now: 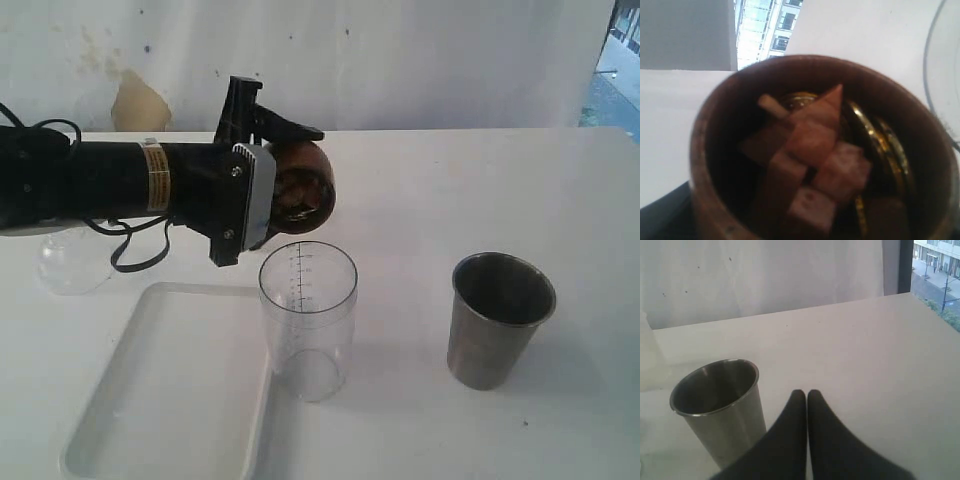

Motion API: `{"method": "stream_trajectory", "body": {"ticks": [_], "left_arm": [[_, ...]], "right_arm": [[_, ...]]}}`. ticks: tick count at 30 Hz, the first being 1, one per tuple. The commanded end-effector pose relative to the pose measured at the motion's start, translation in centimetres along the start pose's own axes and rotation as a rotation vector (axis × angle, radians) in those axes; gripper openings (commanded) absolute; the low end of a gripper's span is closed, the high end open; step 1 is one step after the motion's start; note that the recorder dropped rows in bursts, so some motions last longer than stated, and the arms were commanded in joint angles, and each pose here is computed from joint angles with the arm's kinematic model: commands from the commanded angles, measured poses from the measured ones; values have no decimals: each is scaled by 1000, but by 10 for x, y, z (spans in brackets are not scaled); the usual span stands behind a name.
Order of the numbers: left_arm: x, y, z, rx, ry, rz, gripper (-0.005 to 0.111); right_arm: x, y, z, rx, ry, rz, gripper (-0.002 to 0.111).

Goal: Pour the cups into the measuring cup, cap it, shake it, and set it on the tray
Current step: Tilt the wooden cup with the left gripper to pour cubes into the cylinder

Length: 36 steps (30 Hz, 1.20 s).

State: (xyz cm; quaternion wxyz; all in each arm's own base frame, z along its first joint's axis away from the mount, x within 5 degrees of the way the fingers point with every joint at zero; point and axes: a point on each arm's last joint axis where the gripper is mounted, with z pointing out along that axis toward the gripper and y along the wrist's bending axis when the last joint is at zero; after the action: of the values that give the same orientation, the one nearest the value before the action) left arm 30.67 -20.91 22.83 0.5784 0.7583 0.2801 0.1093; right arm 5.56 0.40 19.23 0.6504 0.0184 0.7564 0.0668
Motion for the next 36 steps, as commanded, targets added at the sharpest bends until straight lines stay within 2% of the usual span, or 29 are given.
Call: {"method": "stream_trajectory", "body": {"ticks": [1, 7, 22, 29, 36], "left_arm": [[-3, 6, 1, -33, -26, 47, 0], [-6, 8, 0, -49, -51, 47, 0], [-8, 5, 0, -29, -71, 172, 0], [-10, 6, 0, -44, -97, 183, 0], [-9, 7, 0, -60, -86, 328, 0]], "right_arm": [[-1, 0, 0, -1, -11, -15, 0], [-1, 0, 0, -1, -11, -15, 0], [-1, 0, 0, -1, -11, -15, 0], [-1, 0, 0, -1, -11, -15, 0], [-1, 0, 0, -1, -11, -15, 0]]}}
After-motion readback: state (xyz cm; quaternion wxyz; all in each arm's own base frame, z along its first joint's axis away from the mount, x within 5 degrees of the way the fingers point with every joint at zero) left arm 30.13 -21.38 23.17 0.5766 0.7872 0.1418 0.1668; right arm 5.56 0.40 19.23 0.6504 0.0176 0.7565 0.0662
